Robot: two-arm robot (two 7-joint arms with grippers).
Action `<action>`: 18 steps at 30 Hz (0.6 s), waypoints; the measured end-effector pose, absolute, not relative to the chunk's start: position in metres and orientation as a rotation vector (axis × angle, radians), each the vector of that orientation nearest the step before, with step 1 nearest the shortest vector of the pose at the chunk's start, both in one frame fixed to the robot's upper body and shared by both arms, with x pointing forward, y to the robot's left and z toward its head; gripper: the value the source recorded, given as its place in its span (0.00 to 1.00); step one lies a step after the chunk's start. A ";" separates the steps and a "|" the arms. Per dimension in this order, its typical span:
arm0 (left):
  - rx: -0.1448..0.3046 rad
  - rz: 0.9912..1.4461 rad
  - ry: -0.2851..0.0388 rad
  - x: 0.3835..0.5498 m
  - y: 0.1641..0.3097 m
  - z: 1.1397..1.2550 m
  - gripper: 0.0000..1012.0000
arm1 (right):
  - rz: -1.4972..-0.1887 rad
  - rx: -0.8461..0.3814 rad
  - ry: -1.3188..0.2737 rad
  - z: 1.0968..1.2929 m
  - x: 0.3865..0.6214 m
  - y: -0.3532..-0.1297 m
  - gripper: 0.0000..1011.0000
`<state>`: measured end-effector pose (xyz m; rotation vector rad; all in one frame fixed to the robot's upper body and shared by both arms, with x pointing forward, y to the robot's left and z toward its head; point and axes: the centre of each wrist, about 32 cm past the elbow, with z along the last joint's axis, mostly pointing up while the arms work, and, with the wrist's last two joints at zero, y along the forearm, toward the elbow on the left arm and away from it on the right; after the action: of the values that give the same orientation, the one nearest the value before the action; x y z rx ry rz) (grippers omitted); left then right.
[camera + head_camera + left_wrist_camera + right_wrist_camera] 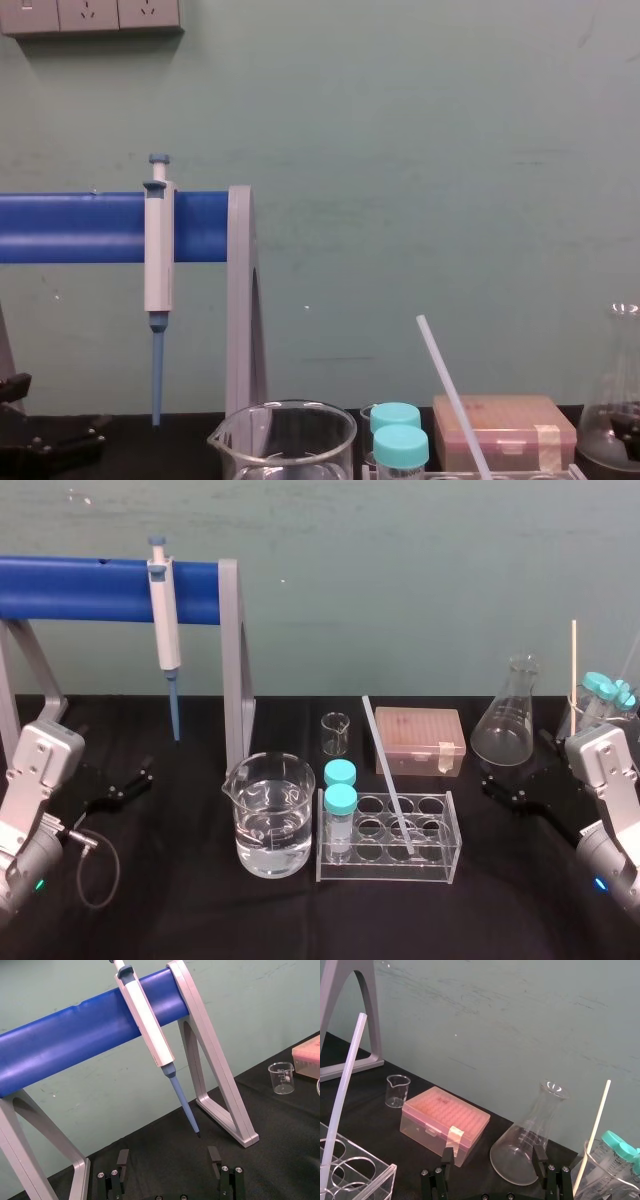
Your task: Pick up the stirring rod with one hand, then place it down.
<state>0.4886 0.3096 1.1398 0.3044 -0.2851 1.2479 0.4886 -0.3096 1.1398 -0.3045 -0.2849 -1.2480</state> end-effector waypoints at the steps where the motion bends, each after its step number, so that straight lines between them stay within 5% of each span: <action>1: 0.304 1.248 -0.285 0.489 0.310 1.140 0.99 | -1.248 -0.304 -0.285 1.140 0.489 -0.310 0.99; 18: 0.304 1.248 -0.285 0.489 0.310 1.140 0.99 | -1.248 -0.304 -0.285 1.140 0.489 -0.310 0.99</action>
<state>0.4886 0.3097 1.1398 0.3044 -0.2851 1.2480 0.4886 -0.3096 1.1398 -0.3045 -0.2850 -1.2479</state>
